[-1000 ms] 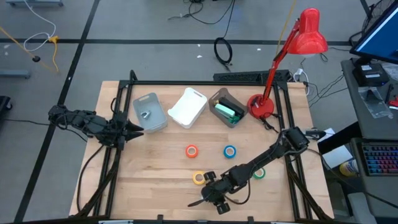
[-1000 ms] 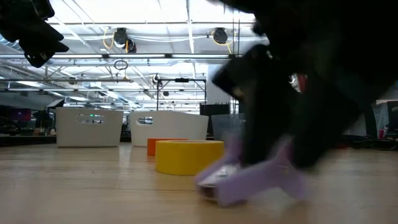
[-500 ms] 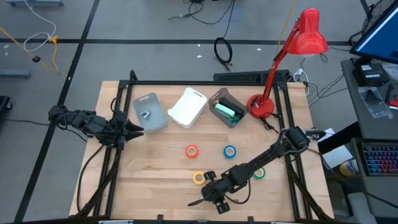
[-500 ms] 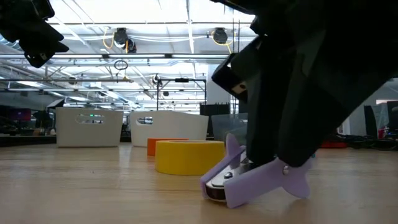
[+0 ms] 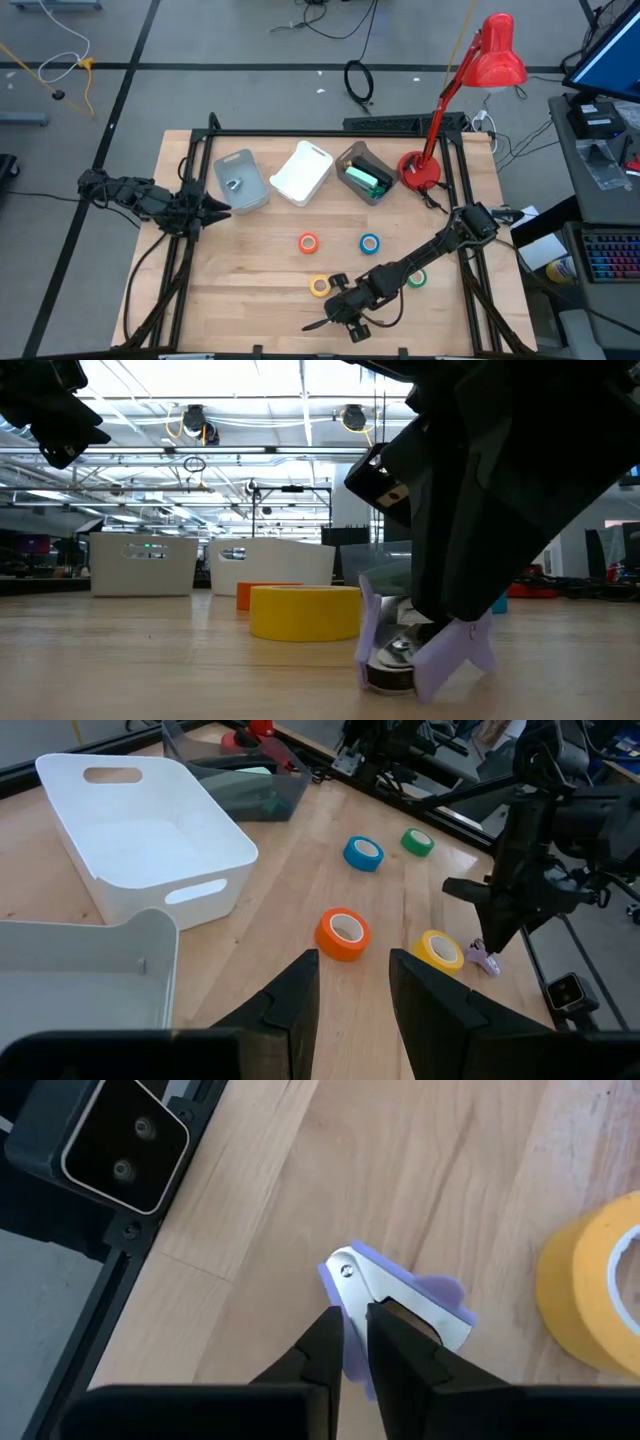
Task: Pick and place Stapler, Stapler remover, tape
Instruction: Put the purple staple remover into the gray bin
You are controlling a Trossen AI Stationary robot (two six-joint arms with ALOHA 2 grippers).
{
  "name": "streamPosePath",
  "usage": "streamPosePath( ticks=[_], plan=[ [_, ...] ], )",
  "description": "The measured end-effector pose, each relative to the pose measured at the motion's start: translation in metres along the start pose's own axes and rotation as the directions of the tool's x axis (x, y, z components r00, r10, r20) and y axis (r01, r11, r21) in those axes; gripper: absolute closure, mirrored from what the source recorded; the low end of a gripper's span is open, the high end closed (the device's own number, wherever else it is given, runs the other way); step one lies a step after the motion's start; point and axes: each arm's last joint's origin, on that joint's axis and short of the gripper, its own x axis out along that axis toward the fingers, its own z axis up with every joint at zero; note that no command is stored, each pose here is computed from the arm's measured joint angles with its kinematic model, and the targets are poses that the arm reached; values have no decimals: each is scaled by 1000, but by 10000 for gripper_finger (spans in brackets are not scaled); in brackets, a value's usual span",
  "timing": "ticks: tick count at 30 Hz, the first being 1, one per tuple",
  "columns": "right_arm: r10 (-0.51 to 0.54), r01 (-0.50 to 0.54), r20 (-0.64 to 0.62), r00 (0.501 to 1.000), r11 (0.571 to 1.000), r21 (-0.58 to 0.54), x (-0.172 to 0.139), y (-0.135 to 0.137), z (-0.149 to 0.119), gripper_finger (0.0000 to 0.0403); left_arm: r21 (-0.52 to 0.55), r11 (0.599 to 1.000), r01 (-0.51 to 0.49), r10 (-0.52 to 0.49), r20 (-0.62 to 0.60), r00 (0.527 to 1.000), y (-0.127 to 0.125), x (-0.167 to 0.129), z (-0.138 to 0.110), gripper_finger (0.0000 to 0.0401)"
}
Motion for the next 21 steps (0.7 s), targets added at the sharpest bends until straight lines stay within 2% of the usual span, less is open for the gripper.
streamPosePath(
  ticks=[4, 8, 12, 21],
  plan=[
    [-50, 50, -7, 999, 999, 1, 0, -3, -1, 368, -1, 1000, 1, -1, 1, 1000, 0, 0, 0, 274],
    [-58, 58, -7, 998, 998, 15, -1, -8, 0, 381, -13, 1000, 2, -2, 3, 1000, 0, 0, 0, 274],
    [-61, 61, -8, 998, 998, 21, -1, -11, 0, 398, -14, 1000, 3, -3, 4, 1000, 0, 0, 0, 274],
    [-35, 35, -14, 999, 998, 53, -1, -12, 0, 400, -16, 1000, 3, -3, 4, 1000, 0, 0, 0, 274]
  ],
)
